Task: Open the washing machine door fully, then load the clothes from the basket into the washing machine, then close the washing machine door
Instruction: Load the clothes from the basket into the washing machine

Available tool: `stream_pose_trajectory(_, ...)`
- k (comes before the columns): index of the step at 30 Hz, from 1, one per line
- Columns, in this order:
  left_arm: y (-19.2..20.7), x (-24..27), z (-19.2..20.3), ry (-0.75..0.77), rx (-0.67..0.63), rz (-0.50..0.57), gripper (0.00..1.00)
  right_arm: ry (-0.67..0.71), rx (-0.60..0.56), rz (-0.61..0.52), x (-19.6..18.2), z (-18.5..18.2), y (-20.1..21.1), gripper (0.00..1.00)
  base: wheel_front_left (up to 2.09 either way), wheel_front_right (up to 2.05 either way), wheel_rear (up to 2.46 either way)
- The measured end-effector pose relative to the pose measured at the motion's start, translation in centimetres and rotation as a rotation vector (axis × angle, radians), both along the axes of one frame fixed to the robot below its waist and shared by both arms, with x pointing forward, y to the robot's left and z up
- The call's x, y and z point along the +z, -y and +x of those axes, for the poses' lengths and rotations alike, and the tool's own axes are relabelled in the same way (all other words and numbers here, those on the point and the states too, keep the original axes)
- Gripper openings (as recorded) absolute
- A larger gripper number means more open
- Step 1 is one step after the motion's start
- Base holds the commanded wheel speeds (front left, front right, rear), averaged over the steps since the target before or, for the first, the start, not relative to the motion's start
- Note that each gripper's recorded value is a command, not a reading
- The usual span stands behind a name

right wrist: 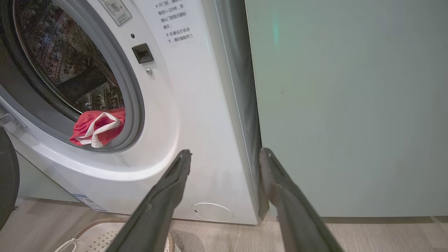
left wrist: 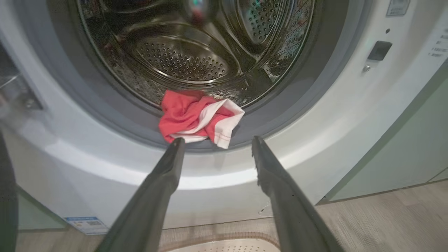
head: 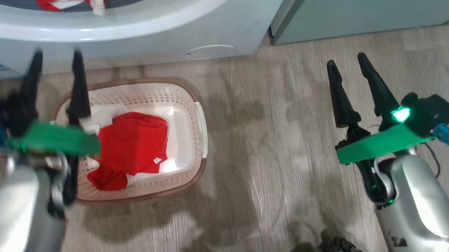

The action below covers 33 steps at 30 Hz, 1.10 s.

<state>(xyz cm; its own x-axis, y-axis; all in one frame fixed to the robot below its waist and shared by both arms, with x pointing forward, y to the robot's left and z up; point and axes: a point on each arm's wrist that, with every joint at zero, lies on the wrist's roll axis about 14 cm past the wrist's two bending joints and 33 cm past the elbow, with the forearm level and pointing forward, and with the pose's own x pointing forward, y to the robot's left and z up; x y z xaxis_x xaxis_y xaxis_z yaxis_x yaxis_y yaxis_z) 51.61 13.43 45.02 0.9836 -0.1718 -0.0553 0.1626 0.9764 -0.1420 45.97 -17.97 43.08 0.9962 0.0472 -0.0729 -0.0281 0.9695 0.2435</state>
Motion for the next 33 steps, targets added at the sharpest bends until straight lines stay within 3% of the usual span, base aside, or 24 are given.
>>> stream_pose_trajectory(6,2.9,0.6,5.4,-0.027,-0.114,0.016,1.0,0.002,-0.016,0.019,-0.1,0.5,0.6,1.0,0.0,0.0,0.0)
stream_pose_trajectory(11,5.4,-1.2,9.3,-0.14,-0.197,0.045,1.0,-0.022,-0.053,0.029,-0.9,0.1,1.8,1.0,0.0,0.0,0.0)
stream_pose_trajectory(20,6.3,-4.6,14.6,-0.325,-0.211,0.135,1.0,-0.058,-0.106,0.041,-1.9,-1.0,3.6,1.0,0.0,0.0,0.0)
stream_pose_trajectory(33,4.6,-10.3,15.8,-0.654,-0.186,0.298,1.0,-0.074,-0.144,0.051,-2.2,-1.6,4.8,1.0,0.0,0.0,0.0)
